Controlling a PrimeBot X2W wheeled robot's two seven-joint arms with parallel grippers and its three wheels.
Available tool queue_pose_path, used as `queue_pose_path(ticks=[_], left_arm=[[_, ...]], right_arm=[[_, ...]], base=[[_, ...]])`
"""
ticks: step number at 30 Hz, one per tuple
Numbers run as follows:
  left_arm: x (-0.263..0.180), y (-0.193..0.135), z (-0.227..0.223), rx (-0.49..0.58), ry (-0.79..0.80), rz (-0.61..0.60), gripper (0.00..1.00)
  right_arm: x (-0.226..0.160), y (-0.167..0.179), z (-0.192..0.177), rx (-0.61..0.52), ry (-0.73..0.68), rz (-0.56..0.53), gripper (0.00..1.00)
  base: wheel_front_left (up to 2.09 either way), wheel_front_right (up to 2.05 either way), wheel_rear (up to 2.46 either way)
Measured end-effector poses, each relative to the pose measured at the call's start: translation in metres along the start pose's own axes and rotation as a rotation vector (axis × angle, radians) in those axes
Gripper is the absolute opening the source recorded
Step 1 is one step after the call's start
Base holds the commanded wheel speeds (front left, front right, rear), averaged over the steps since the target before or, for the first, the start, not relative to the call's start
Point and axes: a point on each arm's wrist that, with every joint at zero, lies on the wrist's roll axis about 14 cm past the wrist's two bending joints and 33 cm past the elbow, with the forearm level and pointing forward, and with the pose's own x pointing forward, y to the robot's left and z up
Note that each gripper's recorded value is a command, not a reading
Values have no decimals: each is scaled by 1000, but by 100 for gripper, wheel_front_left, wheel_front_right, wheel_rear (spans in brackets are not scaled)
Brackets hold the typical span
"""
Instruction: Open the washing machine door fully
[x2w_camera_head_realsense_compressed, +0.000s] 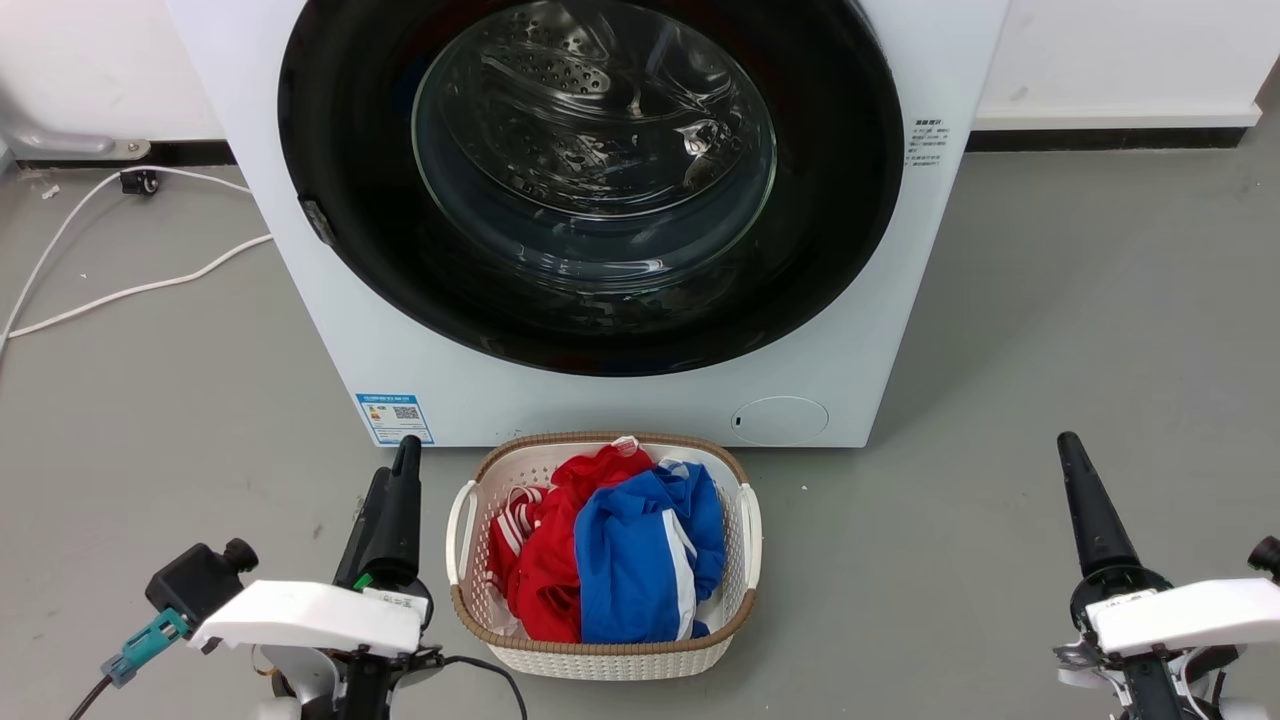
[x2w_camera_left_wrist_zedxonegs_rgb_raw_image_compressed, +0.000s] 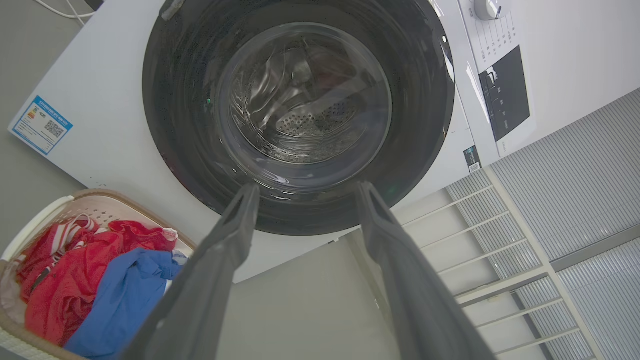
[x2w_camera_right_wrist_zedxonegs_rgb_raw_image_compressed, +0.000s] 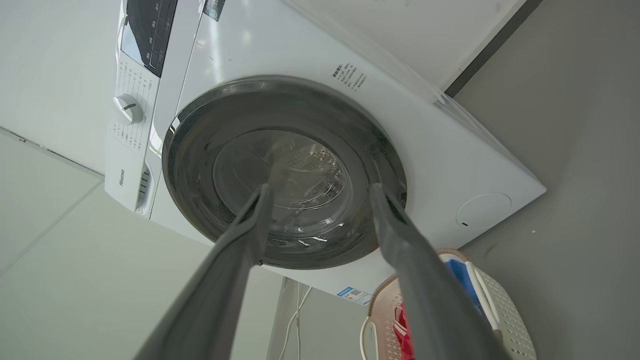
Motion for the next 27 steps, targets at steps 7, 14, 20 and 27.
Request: queue_pose_path(ticks=[7, 14, 20, 27], left_arm=[[0, -4, -3, 140, 7, -19, 100], [-1, -6, -2, 294, 12, -33, 100], [-1, -7, -4, 401, 19, -46, 100], [-3, -8, -11, 506, 37, -64, 100]], right_arm=[[1, 6, -2, -168, 15, 18, 100], [-2, 11, -4, -315, 28, 34, 100], [-6, 13, -5, -415, 39, 37, 100], [-9, 13, -3, -516, 40, 32, 100]], base=[[0, 0, 0], [0, 0, 0], [0, 0, 0], [0, 0, 0]])
